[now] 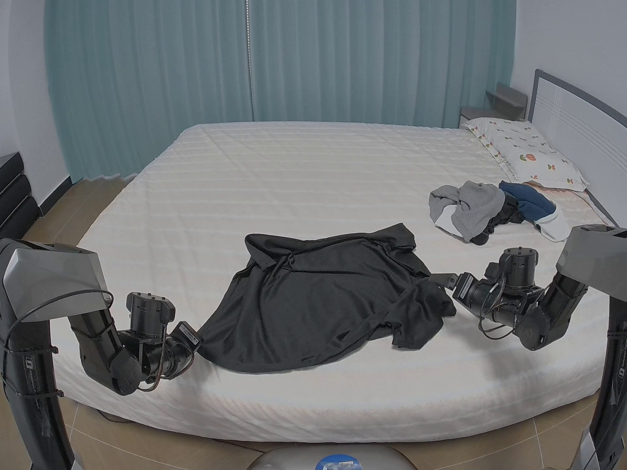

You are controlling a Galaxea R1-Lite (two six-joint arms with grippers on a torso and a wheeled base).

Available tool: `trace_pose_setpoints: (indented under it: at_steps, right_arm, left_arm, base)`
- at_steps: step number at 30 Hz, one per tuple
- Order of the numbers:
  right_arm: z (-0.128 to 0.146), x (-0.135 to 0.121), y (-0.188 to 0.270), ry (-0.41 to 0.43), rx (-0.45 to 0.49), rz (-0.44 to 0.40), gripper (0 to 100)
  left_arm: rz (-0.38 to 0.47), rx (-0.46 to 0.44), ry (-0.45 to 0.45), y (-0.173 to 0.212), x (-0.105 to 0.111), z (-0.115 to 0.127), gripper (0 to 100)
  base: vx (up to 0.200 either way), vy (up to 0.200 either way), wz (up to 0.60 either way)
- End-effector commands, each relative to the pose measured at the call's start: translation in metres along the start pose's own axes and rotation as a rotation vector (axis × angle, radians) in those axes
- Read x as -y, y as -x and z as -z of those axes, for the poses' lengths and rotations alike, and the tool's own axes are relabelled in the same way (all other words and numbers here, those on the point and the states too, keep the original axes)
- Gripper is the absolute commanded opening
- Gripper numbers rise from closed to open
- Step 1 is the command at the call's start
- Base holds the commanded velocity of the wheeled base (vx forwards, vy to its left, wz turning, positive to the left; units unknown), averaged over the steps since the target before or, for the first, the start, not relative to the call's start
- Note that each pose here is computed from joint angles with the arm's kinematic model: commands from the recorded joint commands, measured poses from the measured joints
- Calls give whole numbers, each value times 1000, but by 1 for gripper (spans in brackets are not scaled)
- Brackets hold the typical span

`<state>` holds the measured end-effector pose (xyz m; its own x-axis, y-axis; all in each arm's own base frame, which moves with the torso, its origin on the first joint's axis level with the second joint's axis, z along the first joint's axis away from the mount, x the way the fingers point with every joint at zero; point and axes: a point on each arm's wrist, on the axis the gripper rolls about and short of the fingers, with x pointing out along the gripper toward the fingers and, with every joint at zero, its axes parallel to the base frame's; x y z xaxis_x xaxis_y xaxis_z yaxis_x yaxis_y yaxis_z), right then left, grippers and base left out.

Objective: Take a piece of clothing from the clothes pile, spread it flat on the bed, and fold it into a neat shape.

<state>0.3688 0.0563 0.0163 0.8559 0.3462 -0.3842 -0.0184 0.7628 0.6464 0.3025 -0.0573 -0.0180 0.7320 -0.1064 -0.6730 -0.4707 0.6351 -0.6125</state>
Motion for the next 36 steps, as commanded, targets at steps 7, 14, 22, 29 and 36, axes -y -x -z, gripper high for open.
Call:
trace_pose_setpoints:
  at_steps: [7, 14, 22, 29, 36]
  right_arm:
    - [25, 11, 20, 4, -340, 85, 100]
    - [34, 18, 13, 25, -350, 119, 100]
    - [43, 14, -1, 39, -348, 89, 100]
    - [47, 21, -12, 55, -308, 125, 0]
    - [36, 8, 7, 70, -284, 124, 0]
  left_arm:
    - [-1, -3, 1, 0, -1, 0, 0]
    - [1, -2, 1, 0, 0, 0, 0]
    - [1, -3, -2, 0, 0, 0, 0]
    - [1, -2, -1, 0, 0, 0, 0]
    - [1, -2, 1, 0, 0, 0, 0]
  base:
    - [0, 0, 0]
    - [0, 0, 0]
    - [0, 0, 0]
    - [0, 0, 0]
    - [0, 0, 0]
